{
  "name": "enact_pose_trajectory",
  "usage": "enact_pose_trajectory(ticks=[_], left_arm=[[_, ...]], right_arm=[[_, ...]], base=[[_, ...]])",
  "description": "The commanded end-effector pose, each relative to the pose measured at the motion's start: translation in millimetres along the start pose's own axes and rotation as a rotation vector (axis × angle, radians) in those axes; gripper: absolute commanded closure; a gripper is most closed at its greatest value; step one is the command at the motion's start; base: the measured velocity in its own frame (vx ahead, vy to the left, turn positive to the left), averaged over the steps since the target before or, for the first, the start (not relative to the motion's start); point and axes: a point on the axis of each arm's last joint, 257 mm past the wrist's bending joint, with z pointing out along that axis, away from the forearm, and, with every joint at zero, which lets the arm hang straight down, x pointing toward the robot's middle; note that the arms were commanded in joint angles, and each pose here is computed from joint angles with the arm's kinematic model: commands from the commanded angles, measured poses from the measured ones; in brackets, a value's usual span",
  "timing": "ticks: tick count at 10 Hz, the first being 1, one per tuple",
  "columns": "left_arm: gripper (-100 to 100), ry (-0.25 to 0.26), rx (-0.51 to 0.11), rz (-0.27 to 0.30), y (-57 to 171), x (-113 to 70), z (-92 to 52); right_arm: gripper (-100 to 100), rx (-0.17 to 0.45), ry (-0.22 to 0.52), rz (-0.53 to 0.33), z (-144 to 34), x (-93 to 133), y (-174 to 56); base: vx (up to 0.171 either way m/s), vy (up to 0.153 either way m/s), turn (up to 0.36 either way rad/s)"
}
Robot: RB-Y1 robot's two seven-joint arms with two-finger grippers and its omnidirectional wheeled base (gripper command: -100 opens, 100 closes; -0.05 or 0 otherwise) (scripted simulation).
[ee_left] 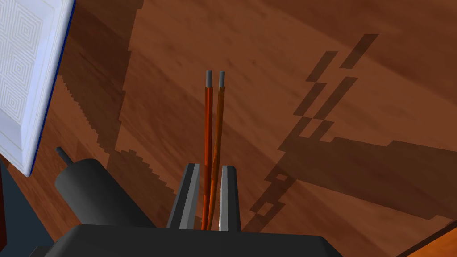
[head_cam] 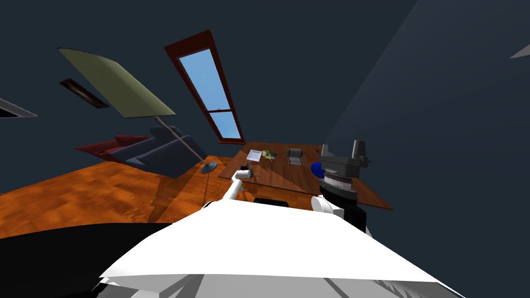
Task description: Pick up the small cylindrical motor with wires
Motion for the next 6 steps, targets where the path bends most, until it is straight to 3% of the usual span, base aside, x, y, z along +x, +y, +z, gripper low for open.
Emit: enact_pose_trajectory(ticks=[1, 2, 5, 6], left_arm=[[0, 0.000, 0.000, 0.000, 0.0, 0.0, 0.0], [100, 0.001, 0.009, 0.004, -12.6, 2.4, -5.8], [100, 0.001, 0.010, 0.003, -15.8, 2.8, -7.2], [0, 0.001, 0.008, 0.003, -15.5, 2.6, -7.6]], right_arm=[[0, 0.000, 0.000, 0.000, 0.0, 0.0, 0.0], [0, 0.000, 0.000, 0.000, 0.0, 0.0, 0.0], [0, 0.000, 0.000, 0.000, 0.0, 0.0, 0.0], [0, 0.000, 0.000, 0.000, 0.0, 0.0, 0.0]], base=[[0.000, 0.000, 0.000], [-0.043, -0.007, -0.002], [-0.049, -0.011, 0.000], [-0.005, -0.001, 0.000]])
